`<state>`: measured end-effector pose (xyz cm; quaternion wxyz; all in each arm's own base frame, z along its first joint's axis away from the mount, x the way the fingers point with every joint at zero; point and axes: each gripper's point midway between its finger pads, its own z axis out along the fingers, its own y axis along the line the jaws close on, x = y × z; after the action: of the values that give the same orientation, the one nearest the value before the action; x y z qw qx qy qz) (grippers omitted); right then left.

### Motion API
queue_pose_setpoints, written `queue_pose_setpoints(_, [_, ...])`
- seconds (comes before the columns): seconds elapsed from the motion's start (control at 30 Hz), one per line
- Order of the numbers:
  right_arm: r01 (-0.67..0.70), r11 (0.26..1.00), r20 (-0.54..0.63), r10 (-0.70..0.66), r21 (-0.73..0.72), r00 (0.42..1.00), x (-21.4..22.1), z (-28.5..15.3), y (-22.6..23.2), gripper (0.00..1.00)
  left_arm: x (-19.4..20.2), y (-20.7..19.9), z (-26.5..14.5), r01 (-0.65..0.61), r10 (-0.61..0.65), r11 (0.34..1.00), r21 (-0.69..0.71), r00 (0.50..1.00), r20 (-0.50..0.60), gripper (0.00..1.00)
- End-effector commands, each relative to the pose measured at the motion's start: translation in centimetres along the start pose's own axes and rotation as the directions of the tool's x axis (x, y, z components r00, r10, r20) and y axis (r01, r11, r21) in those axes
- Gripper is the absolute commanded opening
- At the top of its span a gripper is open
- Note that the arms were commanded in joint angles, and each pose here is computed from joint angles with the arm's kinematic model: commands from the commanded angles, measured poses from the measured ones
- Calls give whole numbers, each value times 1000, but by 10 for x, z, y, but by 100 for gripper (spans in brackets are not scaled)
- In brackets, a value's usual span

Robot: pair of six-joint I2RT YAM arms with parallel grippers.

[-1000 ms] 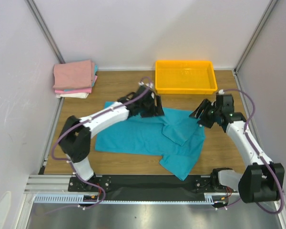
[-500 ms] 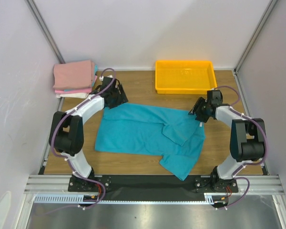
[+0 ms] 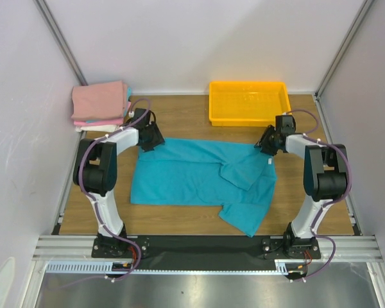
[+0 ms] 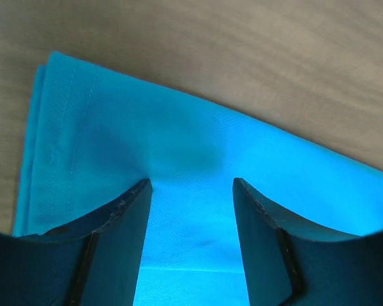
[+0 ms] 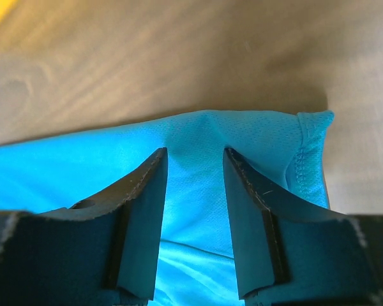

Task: Fold and stack the t-shirts
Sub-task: Fold the tshirt

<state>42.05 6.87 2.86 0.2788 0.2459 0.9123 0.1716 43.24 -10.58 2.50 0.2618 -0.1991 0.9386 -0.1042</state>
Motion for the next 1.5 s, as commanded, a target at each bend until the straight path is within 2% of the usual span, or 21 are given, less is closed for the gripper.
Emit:
queue_pose_setpoints(0.0, [35,999,48,-37,36,998,-22,14,-4,45,-17,-4,7,40,-40,999,34,999,5,60])
queue_pose_setpoints(0.2, [63,997,89,-66,37,994,-51,26,1,46,-24,0,16,36,-36,999,34,999,2,60])
queue_pose_setpoints(0.33, [72,997,75,-73,8,995,-59,32,8,45,-33,-7,9,-26,25,998,64,1000,20,61])
queue_pose_setpoints(0.53, [98,983,88,-85,-155,992,-65,-4,53,47,-50,-17,-42,-117,103,986,117,988,119,67])
queue_pose_setpoints(0.7, [155,963,131,-128,-222,983,-58,-48,90,48,-44,-4,-74,-97,77,990,100,979,187,69])
queue_pose_setpoints(0.93, [130,973,86,-115,-191,990,-32,-60,76,48,-16,36,-64,-34,38,999,-26,986,164,67])
queue_pose_setpoints(1.17, [122,984,63,-115,-127,991,-11,-68,52,48,-24,62,-53,-6,28,992,-123,984,178,61])
queue_pose_setpoints(1.47, [90,991,67,-83,-100,994,-2,-72,40,48,-22,69,-38,-13,35,990,-137,987,155,54])
